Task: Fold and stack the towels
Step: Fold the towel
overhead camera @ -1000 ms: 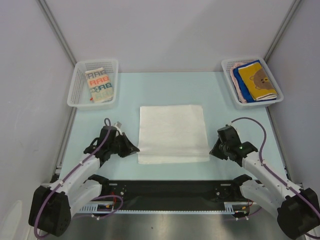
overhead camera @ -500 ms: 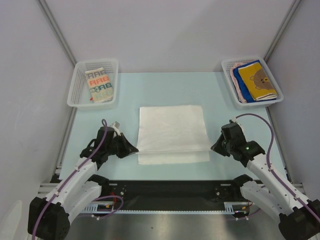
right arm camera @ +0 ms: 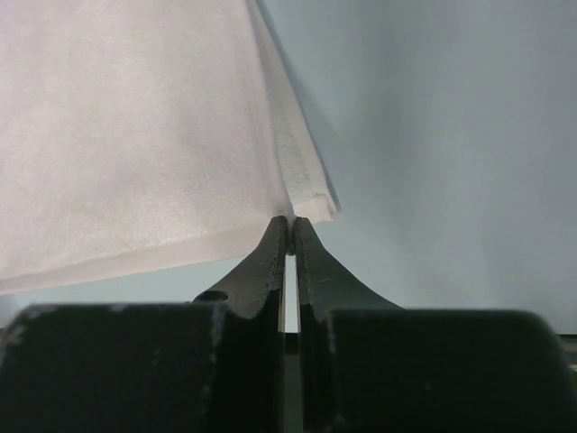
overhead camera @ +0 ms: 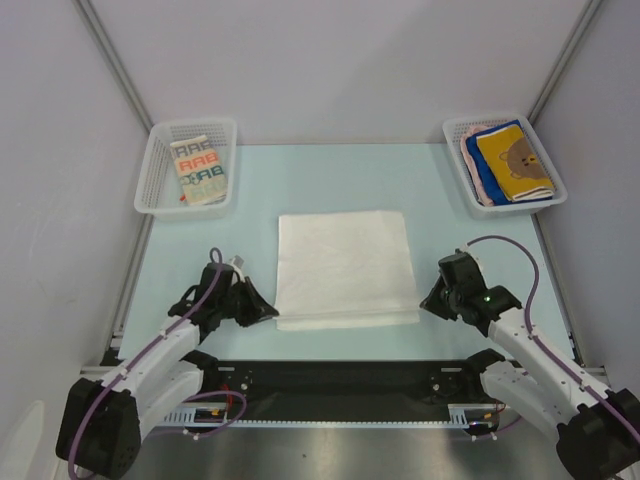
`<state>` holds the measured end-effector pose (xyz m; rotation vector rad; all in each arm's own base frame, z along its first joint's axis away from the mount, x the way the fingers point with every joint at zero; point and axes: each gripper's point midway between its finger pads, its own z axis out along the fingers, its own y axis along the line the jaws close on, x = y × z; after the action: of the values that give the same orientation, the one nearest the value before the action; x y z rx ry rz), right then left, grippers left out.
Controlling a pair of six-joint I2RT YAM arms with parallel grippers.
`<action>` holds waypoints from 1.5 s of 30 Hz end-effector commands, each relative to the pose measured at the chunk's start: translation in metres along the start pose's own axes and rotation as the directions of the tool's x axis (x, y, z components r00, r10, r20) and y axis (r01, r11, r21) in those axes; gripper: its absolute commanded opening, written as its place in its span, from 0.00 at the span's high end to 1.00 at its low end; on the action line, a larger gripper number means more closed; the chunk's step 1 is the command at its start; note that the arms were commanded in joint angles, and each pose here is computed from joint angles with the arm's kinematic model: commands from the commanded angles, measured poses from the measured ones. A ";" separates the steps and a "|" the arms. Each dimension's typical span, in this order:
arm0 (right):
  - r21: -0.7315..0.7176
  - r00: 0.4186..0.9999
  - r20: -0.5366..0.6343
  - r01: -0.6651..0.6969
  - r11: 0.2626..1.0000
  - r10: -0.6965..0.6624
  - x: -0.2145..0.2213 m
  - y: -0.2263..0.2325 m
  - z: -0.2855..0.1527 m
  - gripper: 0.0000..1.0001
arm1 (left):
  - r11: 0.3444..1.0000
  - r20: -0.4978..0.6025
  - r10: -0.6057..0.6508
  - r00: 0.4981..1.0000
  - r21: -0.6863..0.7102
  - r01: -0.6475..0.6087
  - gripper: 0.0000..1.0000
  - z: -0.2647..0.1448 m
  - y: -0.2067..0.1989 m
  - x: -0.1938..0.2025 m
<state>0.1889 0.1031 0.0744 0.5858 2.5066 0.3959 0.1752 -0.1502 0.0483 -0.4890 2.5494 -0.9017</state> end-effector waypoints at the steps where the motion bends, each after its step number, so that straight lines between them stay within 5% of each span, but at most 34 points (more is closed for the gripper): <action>1: 0.034 1.000 -0.003 -0.018 0.999 0.018 0.007 -0.011 0.015 1.00 | 0.999 -0.039 -0.032 0.999 -0.017 0.031 1.00 0.012 0.014 0.014; 13: 0.110 0.999 -0.043 -0.021 0.994 0.026 0.029 -0.038 0.040 1.00 | 0.996 -0.121 -0.060 0.991 -0.066 0.052 0.95 0.032 0.035 0.036; 22: 0.109 0.999 -0.032 -0.022 0.994 0.026 0.025 -0.035 0.035 0.74 | 0.998 -0.113 -0.031 0.993 -0.065 0.024 0.71 0.021 0.026 0.031; 31: 0.028 0.999 0.037 -0.021 0.999 0.020 -0.007 -0.006 -0.008 0.63 | 0.999 -0.063 0.002 0.998 -0.050 -0.005 0.64 -0.008 0.000 0.014; 37: -0.126 0.997 0.053 0.055 0.990 -0.049 -0.026 0.053 -0.020 0.60 | 0.998 0.010 0.036 0.999 -0.058 -0.035 0.64 -0.015 -0.022 -0.016; 45: -0.157 0.967 0.113 0.245 0.957 -0.228 -0.108 0.139 0.039 0.53 | 0.995 0.262 0.086 0.961 -0.076 -0.068 0.48 0.005 -0.067 -0.144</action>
<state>0.2740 0.1554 0.1153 0.3725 2.5130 0.4019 0.2482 -0.1469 0.0904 -0.5194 2.5242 -0.7119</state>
